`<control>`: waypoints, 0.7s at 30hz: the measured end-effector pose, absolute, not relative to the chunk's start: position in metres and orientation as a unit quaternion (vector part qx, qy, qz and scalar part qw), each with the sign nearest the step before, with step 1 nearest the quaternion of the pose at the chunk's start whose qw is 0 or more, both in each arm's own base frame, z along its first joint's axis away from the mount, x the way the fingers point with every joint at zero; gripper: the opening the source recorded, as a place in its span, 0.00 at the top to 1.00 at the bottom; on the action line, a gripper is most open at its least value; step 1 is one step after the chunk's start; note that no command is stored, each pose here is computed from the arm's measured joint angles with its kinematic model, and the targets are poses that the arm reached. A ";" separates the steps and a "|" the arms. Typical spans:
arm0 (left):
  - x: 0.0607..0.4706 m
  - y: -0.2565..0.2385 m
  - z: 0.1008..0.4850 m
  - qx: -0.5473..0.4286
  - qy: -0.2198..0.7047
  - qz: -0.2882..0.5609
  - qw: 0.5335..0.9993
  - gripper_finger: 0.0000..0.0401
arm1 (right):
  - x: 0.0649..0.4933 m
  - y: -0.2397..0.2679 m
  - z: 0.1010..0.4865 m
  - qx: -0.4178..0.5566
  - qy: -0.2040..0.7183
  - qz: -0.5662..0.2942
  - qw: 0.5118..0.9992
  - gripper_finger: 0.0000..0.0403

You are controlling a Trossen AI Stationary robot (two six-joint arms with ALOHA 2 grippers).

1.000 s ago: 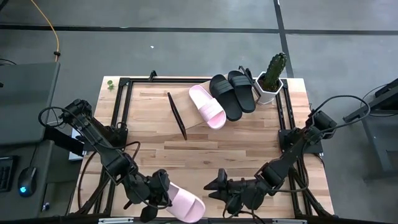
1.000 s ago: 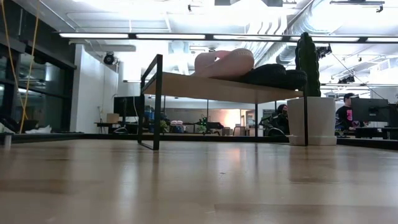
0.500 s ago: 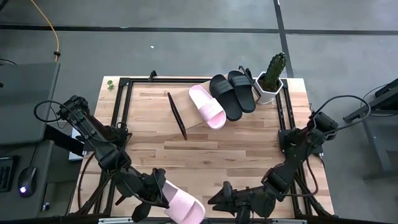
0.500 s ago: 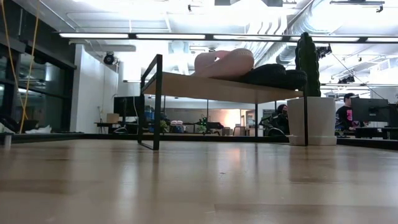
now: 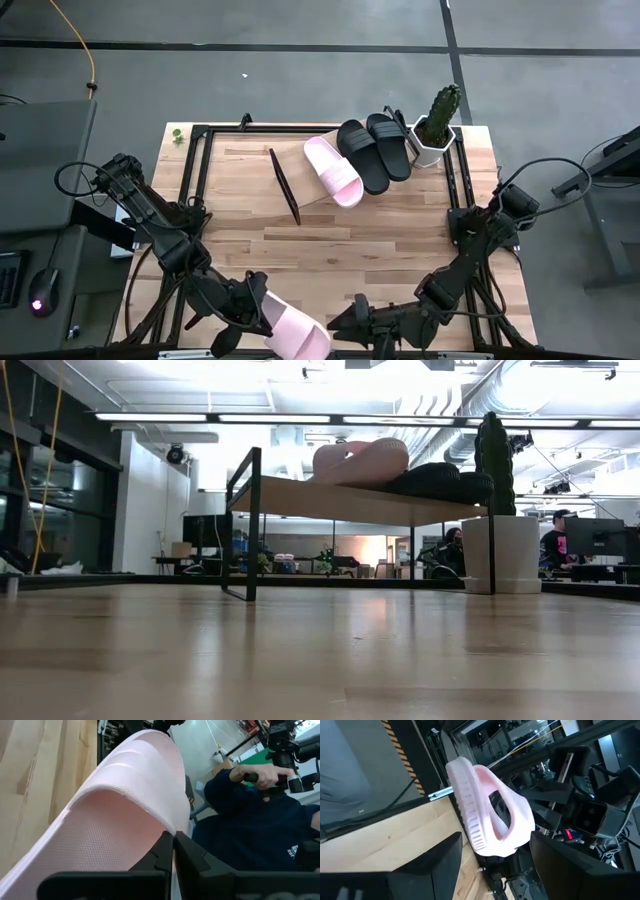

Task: Pick and place slides into the shelf
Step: Put the pink slide on the shelf

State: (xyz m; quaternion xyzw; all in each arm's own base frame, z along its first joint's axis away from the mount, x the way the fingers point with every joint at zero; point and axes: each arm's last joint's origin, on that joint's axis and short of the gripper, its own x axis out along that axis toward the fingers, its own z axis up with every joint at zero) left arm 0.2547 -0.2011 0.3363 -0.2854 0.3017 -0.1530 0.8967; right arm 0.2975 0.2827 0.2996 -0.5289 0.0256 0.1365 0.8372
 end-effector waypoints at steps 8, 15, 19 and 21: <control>0.255 -0.201 0.336 -0.285 0.301 -0.153 0.897 1.00 | 0.298 0.283 0.301 -0.518 0.019 0.136 0.844 0.44; 0.258 -0.197 0.336 -0.287 0.298 -0.144 0.899 1.00 | 0.298 0.284 0.304 -0.509 0.003 0.142 0.849 0.44; 0.262 -0.191 0.336 -0.287 0.297 -0.140 0.900 1.00 | 0.298 0.284 0.304 -0.509 0.003 0.143 0.849 0.44; 0.265 -0.188 0.336 -0.288 0.299 -0.141 0.899 1.00 | 0.298 0.284 0.304 -0.509 0.003 0.145 0.848 0.44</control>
